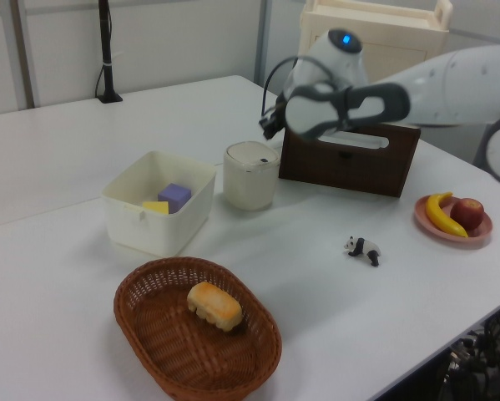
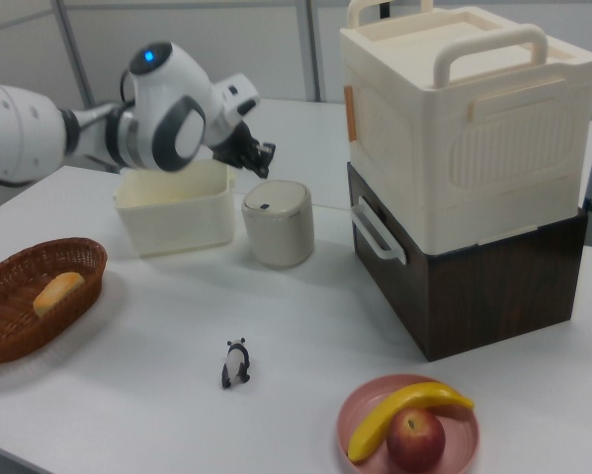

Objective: Close the trash can

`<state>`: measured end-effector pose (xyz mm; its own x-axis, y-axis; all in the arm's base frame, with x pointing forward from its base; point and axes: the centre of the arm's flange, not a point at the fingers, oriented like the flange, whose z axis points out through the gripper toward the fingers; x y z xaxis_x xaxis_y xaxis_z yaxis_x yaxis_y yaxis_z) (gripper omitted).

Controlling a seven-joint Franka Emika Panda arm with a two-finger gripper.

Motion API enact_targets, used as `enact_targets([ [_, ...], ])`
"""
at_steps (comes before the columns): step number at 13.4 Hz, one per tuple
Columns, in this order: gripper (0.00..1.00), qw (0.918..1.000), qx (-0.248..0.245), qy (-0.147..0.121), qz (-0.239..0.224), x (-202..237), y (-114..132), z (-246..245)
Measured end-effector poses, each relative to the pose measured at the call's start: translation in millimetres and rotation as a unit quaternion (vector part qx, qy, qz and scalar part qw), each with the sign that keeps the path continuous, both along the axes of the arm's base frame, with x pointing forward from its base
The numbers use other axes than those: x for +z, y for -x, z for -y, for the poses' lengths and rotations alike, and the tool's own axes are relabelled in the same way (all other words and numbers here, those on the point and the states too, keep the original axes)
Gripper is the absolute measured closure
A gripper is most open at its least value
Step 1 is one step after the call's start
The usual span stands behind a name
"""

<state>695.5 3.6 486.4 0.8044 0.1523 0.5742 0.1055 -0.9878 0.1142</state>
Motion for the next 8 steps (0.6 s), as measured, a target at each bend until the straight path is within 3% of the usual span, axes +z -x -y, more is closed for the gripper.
enact_targets([
  [2,0.98,0.9989,-0.017,-0.014,-0.041,43.8,24.2,5.2],
  [5,0.92,0.988,-0.024,-0.036,-0.148,95.5,72.6,3.8],
  [8,0.61,0.9764,-0.023,-0.037,-0.212,117.3,99.6,0.7],
])
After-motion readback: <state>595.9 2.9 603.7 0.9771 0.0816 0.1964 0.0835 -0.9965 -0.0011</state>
